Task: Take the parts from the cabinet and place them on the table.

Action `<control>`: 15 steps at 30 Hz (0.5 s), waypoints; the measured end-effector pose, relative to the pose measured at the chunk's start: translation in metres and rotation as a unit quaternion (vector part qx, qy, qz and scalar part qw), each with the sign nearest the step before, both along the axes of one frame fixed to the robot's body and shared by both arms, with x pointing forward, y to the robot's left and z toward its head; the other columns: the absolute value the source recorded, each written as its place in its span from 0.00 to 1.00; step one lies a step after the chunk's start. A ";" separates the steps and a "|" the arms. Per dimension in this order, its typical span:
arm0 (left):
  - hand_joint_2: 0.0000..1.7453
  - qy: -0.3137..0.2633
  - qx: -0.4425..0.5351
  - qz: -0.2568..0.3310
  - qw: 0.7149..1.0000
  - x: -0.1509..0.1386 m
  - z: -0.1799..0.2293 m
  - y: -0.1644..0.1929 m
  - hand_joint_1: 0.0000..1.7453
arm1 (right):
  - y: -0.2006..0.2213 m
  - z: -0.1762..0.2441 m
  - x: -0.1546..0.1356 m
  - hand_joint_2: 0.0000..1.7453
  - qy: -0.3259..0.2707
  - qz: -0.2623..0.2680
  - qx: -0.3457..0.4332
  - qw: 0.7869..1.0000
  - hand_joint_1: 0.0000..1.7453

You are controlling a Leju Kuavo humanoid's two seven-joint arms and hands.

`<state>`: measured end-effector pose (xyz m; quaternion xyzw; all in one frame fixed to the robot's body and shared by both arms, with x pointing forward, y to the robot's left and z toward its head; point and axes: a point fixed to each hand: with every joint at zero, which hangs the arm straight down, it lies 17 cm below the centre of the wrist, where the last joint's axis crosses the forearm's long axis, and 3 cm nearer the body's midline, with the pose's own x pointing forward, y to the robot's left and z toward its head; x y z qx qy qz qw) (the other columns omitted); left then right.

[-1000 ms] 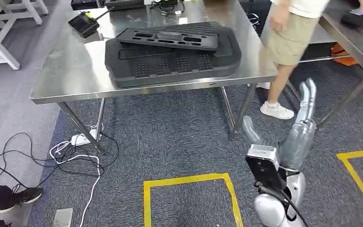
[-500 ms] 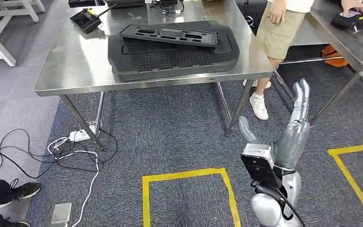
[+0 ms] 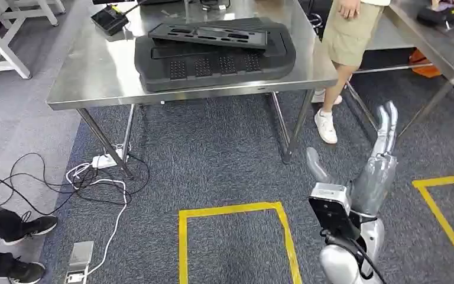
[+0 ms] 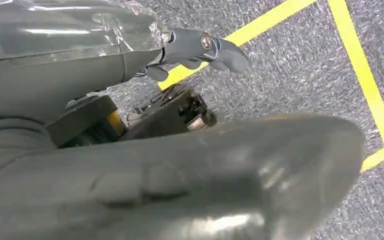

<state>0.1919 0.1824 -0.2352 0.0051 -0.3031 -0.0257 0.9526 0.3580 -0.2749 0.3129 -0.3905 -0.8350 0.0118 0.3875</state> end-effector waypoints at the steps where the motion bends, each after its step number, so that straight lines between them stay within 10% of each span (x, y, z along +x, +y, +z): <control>1: 0.00 -0.003 0.000 0.000 1.000 0.000 0.000 0.000 0.00 | 0.000 0.000 0.000 1.00 -0.001 0.001 -0.001 1.000 0.00; 15: 0.00 -0.007 -0.005 0.004 1.000 0.001 0.002 -0.002 0.00 | -0.001 0.003 -0.001 1.00 -0.012 0.005 -0.003 1.000 0.00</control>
